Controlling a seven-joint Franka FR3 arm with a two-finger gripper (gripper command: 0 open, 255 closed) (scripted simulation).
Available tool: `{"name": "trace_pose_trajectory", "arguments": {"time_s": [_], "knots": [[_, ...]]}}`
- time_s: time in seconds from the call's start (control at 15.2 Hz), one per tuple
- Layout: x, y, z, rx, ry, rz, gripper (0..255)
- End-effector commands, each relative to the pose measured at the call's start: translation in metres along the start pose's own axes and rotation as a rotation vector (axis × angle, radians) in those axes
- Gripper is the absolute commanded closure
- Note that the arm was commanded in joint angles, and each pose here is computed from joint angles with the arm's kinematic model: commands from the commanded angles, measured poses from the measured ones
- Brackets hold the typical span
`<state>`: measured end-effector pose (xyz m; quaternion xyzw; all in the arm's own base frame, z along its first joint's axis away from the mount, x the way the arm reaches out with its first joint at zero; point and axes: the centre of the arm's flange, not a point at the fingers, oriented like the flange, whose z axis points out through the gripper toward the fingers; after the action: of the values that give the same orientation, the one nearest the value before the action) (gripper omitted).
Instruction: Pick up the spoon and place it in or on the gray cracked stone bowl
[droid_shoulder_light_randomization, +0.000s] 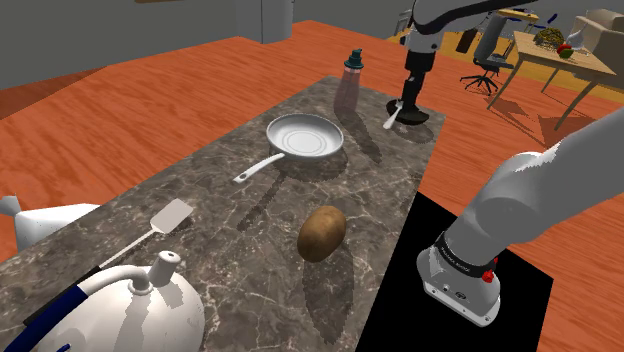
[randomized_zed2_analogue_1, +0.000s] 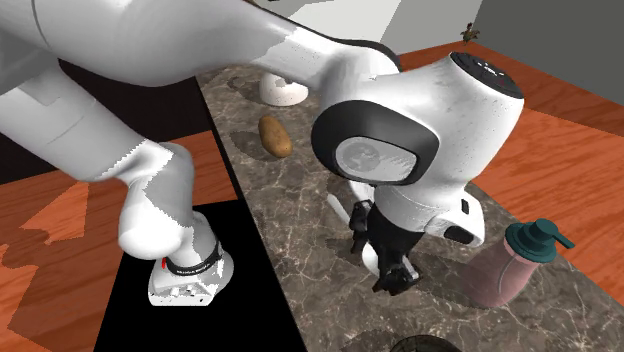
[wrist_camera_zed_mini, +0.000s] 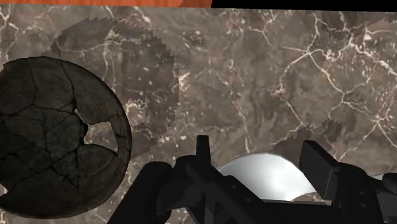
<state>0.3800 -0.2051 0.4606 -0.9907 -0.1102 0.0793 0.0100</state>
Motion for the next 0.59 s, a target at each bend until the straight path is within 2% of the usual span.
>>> {"name": "trace_pose_trajectory", "arguments": {"time_s": [0.0,0.53], "knots": [[0.001,0.027,0.001,-0.001,-0.001,-0.001,255],[0.004,0.132,-0.005,-0.001,0.0,-0.001,255]]}}
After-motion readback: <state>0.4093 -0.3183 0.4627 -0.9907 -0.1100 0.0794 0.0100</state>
